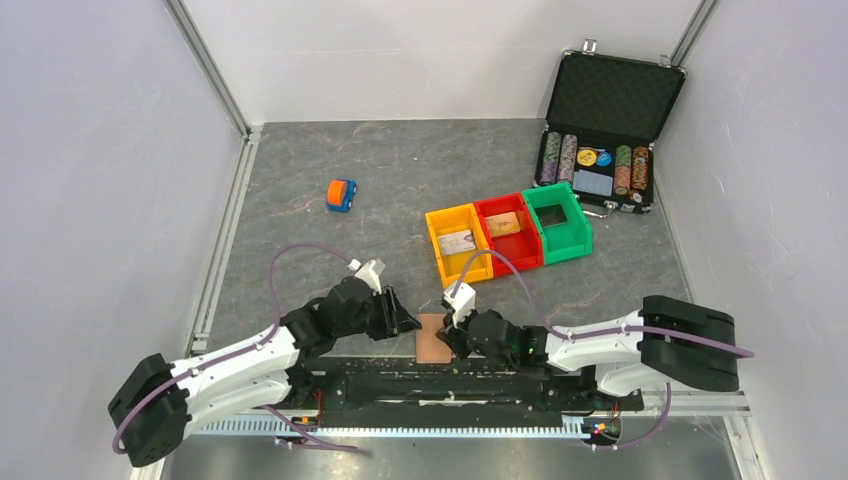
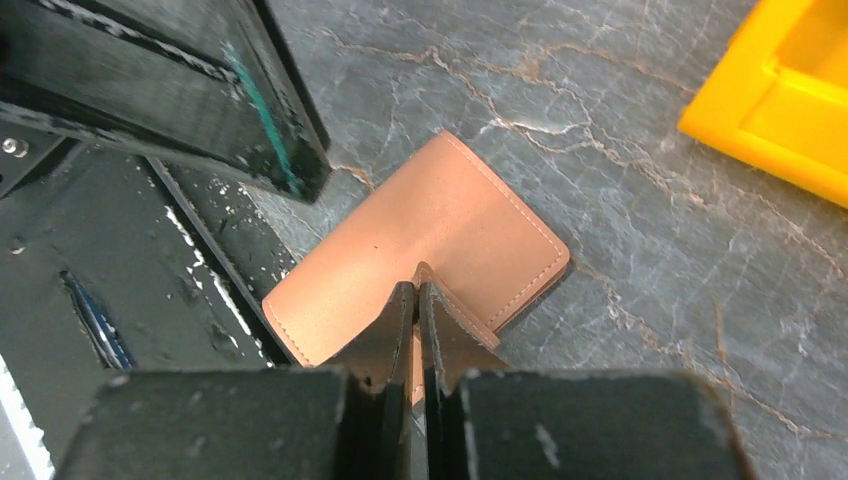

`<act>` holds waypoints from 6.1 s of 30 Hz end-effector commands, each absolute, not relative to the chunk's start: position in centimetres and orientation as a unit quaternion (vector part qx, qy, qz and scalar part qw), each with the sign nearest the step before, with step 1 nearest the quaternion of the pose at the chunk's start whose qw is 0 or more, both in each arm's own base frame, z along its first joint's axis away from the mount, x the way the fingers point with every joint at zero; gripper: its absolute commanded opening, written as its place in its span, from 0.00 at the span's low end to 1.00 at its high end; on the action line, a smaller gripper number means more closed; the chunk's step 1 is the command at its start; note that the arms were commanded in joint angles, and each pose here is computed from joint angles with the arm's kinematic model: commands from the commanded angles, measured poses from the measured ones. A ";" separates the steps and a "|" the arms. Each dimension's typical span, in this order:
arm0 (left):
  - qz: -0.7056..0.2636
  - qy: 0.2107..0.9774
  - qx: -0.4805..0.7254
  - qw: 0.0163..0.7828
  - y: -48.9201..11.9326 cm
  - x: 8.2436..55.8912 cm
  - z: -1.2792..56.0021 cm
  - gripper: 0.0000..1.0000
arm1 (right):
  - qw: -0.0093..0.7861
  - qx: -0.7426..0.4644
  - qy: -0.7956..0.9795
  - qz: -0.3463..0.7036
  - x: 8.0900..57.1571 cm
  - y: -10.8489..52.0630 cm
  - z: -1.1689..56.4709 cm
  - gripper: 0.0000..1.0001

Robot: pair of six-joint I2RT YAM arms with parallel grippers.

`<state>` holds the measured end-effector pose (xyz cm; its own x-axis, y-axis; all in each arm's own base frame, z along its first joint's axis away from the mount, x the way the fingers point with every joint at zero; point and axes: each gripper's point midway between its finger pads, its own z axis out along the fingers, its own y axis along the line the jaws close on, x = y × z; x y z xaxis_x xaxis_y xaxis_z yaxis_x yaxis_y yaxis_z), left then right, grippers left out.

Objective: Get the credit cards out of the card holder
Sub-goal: Open the card holder at the center of the board.

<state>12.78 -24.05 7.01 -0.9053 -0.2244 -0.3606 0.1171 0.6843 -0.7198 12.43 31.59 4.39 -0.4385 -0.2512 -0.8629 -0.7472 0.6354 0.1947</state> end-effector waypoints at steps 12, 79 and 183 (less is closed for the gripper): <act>-0.438 0.874 -0.018 0.207 -26.0 12.9 6.3 0.44 | 0.472 -0.268 0.782 0.305 13.4 30.8 6.4 0.00; -0.416 0.890 -0.001 0.189 -27.0 13.3 4.7 0.44 | 0.334 -0.105 0.844 0.406 11.6 29.4 4.2 0.39; -0.371 0.880 -0.059 0.290 -22.4 15.0 11.6 0.78 | 0.312 -0.198 0.842 0.392 12.6 35.2 7.0 0.43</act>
<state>13.98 -22.24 9.93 -0.8564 -0.3151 -0.4090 0.0629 0.7225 -0.6885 12.35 34.86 7.10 -0.7328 -0.1172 -0.6703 -0.5818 0.6186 0.5280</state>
